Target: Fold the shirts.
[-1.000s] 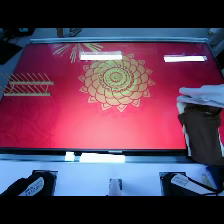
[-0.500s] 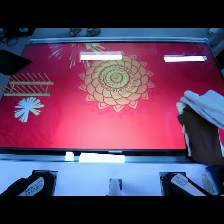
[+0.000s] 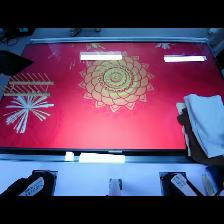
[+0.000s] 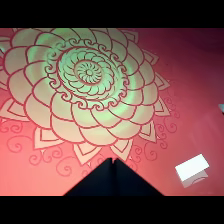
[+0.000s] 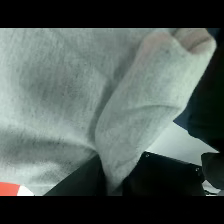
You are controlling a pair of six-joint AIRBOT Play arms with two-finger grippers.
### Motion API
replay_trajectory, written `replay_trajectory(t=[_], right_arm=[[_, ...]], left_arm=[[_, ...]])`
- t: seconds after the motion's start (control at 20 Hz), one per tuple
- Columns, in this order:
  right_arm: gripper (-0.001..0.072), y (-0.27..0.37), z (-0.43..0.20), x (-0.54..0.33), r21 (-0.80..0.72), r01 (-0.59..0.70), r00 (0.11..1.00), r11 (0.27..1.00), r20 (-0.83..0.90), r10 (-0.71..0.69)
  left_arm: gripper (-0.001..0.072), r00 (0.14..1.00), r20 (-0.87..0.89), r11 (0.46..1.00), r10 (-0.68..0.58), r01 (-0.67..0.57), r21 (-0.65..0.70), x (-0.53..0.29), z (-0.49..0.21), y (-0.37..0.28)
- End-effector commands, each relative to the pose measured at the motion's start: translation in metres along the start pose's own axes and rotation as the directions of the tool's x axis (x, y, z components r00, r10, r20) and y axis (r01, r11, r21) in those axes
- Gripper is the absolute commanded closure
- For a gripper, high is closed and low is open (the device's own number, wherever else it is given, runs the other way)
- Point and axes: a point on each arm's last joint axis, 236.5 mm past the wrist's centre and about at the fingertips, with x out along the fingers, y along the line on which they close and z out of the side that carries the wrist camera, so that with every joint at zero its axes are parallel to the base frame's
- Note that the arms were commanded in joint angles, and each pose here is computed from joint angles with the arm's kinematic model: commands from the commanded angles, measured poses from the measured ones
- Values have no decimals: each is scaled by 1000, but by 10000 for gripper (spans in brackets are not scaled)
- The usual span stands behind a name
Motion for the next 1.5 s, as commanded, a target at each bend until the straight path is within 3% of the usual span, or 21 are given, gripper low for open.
replay_trajectory(t=[0.0,0.05,0.1,0.2,0.3,0.45,0.55,0.65,0.7,0.75,0.8,0.9,1.0,1.1,1.45], right_arm=[[365,-6,-4,25,6,30,999,1000,-28,-30],[126,-6,1,25,-15,30,1000,999,-8,-30],[88,-6,3,22,-36,30,1000,999,1,-30],[88,-4,20,1,-73,22,996,997,89,-16],[89,13,58,-50,-124,-11,952,992,302,48],[91,98,97,-179,-347,-28,693,938,670,268],[95,180,68,-227,-541,-18,556,841,693,458],[96,250,19,-208,-672,-35,603,740,576,552],[96,277,-9,-181,-707,-55,674,705,495,549],[92,299,-36,-150,-738,-58,751,673,412,516],[87,312,-59,-122,-770,-50,816,636,336,470],[50,326,-98,-73,-815,-54,913,577,193,359],[49,329,-123,-42,-836,-66,959,544,98,267],[50,334,-129,-30,-845,-59,967,531,83,239],[51,340,-132,-30,-845,-86,963,528,65,262]], left_arm=[[665,1000,15,1000,-5,5,-3,0,3,-1],[665,1000,18,1000,-4,4,-3,0,4,-1],[665,1000,18,1000,-4,4,-3,0,4,-1],[666,1000,16,1000,-1,1,-4,1,4,0],[668,997,33,997,76,-76,-3,2,8,16],[669,946,4,946,324,-324,8,15,7,63],[668,883,-140,894,449,-443,67,40,-21,91],[653,792,-324,854,517,-506,123,68,-65,114],[500,757,-417,858,503,-497,131,80,-88,118],[216,699,-533,855,478,-508,100,87,-118,121],[55,626,-637,853,449,-514,97,87,-146,123],[55,564,-708,850,425,-517,98,88,-179,128],[55,608,-659,834,443,-550,54,88,-186,129],[55,654,-599,827,461,-562,23,87,-189,128],[55,659,-593,828,463,-560,25,87,-191,129]])
